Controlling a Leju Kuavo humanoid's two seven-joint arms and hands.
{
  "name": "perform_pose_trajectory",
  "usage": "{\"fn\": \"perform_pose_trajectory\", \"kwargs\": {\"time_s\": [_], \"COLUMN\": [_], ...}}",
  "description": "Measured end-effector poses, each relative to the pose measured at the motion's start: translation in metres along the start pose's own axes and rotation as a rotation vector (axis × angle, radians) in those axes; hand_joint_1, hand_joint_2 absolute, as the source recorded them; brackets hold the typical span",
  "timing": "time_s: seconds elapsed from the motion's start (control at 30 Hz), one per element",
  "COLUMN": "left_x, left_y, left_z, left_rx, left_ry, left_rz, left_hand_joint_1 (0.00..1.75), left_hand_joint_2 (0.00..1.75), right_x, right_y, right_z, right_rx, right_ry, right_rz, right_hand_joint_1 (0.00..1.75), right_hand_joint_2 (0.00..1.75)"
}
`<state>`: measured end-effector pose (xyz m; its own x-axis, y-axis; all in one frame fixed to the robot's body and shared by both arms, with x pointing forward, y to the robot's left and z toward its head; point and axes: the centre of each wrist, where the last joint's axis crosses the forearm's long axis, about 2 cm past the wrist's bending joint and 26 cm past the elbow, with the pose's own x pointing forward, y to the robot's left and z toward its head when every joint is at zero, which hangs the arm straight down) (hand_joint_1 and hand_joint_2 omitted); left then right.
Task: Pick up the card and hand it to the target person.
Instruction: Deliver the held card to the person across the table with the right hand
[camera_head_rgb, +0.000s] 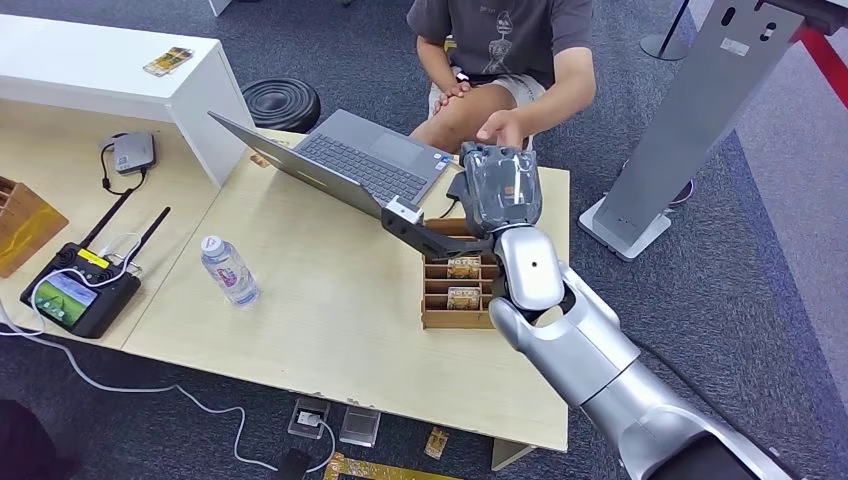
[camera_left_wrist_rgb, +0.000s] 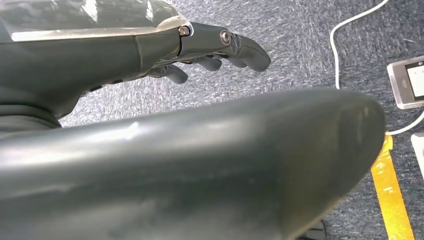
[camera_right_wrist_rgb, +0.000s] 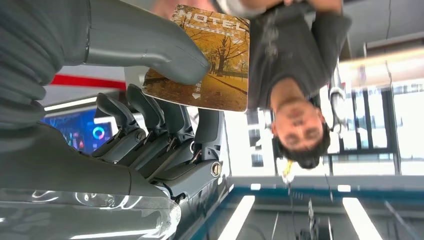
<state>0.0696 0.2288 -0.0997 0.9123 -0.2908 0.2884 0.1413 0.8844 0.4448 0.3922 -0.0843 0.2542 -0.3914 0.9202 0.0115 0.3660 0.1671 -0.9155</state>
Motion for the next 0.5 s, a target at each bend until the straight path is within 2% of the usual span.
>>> {"fn": "perform_pose_trajectory", "kwargs": {"time_s": [0.23,0.5], "left_x": [0.000,0.000], "left_y": [0.000,-0.001], "left_z": [0.000,0.000], "left_rx": [-0.009,-0.017], "left_ry": [-0.020,-0.035], "left_rz": [-0.015,-0.021], "left_hand_joint_1": [0.00,0.00], "left_hand_joint_2": [0.00,0.00], "right_x": [-0.018,-0.038], "right_y": [-0.004,0.002], "right_z": [-0.007,-0.010], "right_rx": [-0.095,-0.074], "right_ry": [0.013,0.033], "right_rz": [0.105,0.215], "right_hand_joint_1": [1.50,1.37], "right_hand_joint_2": [1.75,1.75]}}
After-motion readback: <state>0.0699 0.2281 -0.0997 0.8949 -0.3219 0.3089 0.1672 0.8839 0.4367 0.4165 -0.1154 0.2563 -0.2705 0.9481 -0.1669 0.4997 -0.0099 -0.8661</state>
